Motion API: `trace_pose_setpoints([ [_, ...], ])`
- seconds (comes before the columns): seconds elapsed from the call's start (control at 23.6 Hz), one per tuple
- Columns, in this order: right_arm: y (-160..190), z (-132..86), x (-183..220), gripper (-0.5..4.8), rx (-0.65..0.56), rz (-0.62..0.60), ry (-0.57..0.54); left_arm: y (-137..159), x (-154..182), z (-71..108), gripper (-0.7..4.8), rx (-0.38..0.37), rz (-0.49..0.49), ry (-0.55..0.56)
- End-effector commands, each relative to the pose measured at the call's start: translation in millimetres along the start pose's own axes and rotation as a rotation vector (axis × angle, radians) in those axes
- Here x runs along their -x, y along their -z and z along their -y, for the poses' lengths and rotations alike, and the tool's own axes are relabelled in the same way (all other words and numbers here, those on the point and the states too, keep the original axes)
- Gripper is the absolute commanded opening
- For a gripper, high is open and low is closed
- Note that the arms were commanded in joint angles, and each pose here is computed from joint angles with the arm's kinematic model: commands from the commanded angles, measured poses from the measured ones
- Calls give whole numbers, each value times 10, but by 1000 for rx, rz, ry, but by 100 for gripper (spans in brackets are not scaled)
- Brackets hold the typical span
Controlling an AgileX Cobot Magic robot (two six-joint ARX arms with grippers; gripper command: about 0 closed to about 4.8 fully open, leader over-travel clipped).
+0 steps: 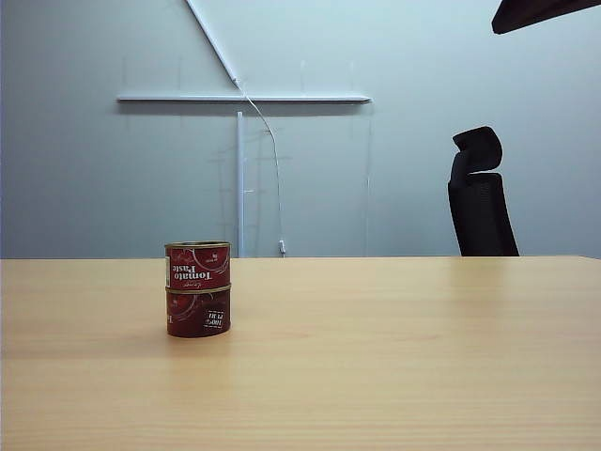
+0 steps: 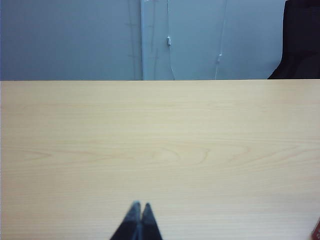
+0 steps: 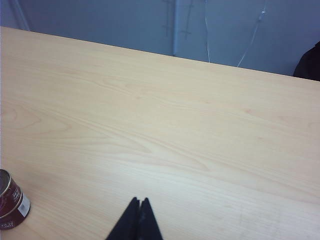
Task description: Stack a can of tomatoes on the right onto the can of tomatoes on the left.
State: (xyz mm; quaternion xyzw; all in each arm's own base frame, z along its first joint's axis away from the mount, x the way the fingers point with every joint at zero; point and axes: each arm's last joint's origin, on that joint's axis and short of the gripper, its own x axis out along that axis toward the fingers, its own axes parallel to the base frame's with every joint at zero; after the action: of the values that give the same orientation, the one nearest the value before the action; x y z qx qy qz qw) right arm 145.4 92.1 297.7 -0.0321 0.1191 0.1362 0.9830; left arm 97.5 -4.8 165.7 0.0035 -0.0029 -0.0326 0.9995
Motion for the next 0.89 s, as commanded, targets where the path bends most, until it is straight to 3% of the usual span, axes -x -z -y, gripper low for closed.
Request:
trace_pose_setpoints([
  [0.04,-34,1,12,-5,-9,21,-2,-18,1,0,-4,0,11,1],
  [0.34,-5,63,70,-5,28,5,80,-18,1,0,-4,0,11,1],
  [0.63,129,268,186,-5,-33,108,132,-17,1,0,-4,0,11,0],
  [0.89,458,461,196,-5,-74,199,205,-17,1,0,-4,0,11,1],
])
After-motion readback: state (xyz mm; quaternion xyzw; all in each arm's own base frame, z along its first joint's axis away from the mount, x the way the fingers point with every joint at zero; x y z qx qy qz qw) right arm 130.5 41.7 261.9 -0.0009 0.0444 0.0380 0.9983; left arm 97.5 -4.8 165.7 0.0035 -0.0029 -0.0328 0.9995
